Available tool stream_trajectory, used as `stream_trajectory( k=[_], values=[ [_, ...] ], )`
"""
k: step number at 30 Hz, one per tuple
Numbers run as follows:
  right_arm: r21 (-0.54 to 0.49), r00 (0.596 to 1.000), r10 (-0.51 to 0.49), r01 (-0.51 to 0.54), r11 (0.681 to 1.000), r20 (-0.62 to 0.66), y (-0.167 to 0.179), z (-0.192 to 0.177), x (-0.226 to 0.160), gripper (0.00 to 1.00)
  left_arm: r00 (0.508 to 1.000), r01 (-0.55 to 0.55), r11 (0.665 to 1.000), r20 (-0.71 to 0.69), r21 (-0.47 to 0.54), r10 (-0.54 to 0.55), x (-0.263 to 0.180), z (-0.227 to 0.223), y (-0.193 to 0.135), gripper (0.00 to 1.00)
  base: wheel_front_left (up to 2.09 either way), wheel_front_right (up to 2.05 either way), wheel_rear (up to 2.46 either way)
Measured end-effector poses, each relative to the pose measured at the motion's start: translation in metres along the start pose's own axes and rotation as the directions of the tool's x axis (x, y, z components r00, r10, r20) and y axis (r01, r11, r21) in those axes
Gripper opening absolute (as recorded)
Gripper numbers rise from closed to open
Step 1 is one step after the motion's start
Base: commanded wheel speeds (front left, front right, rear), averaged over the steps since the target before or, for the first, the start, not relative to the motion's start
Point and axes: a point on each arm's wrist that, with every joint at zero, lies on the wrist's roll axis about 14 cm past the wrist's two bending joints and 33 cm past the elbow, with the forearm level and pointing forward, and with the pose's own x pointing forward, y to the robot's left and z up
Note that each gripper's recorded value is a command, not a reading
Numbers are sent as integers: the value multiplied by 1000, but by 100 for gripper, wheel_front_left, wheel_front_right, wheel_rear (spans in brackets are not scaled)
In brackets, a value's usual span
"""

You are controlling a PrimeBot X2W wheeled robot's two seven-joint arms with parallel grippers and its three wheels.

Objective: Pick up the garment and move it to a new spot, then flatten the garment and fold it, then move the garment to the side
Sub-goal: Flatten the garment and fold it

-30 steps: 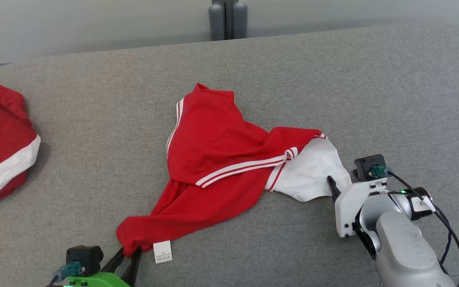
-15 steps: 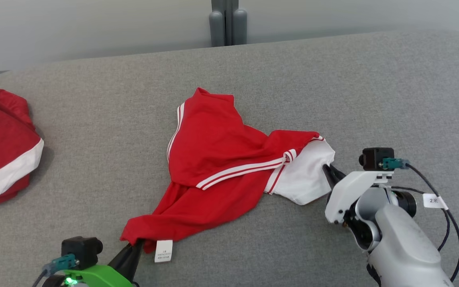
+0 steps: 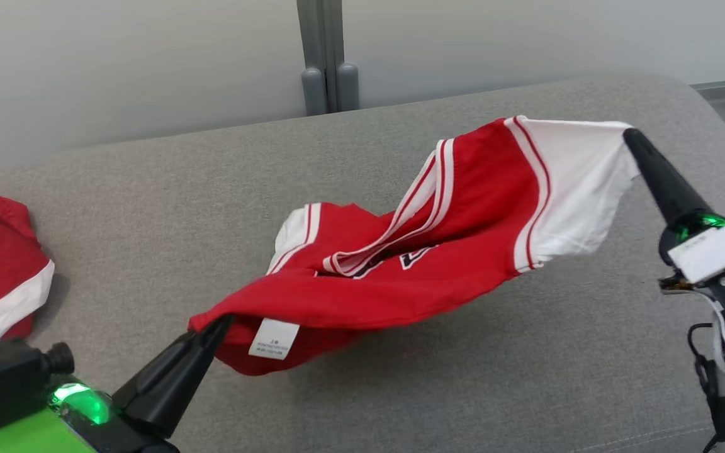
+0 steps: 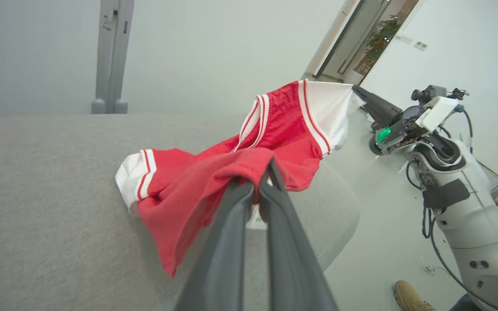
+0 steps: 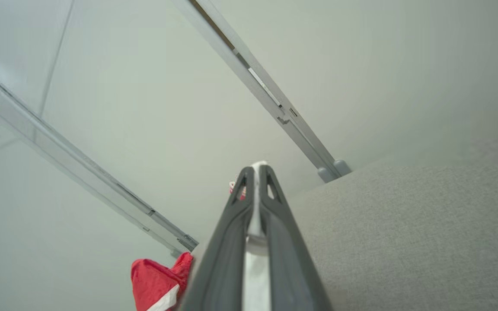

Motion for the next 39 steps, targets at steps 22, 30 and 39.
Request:
stream_trajectory(
  k=[22, 30, 39],
  values=[
    [-118, 914, 133, -95, 989, 384, 45, 166, -59, 0, 909, 417, 889, -110, 192, -402, 53, 97, -78, 0, 0, 0, 0],
    [-171, 930, 18, 49, 984, 368, 18, 188, 63, 0, 983, 171, 944, -107, 282, -146, 153, 130, 35, 0, 0, 0, 0],
    [-152, 906, -28, 102, 983, 422, -10, 178, 210, 0, 990, -76, 922, 140, 380, 24, 271, 175, 135, 0, 0, 0, 0]
  ],
)
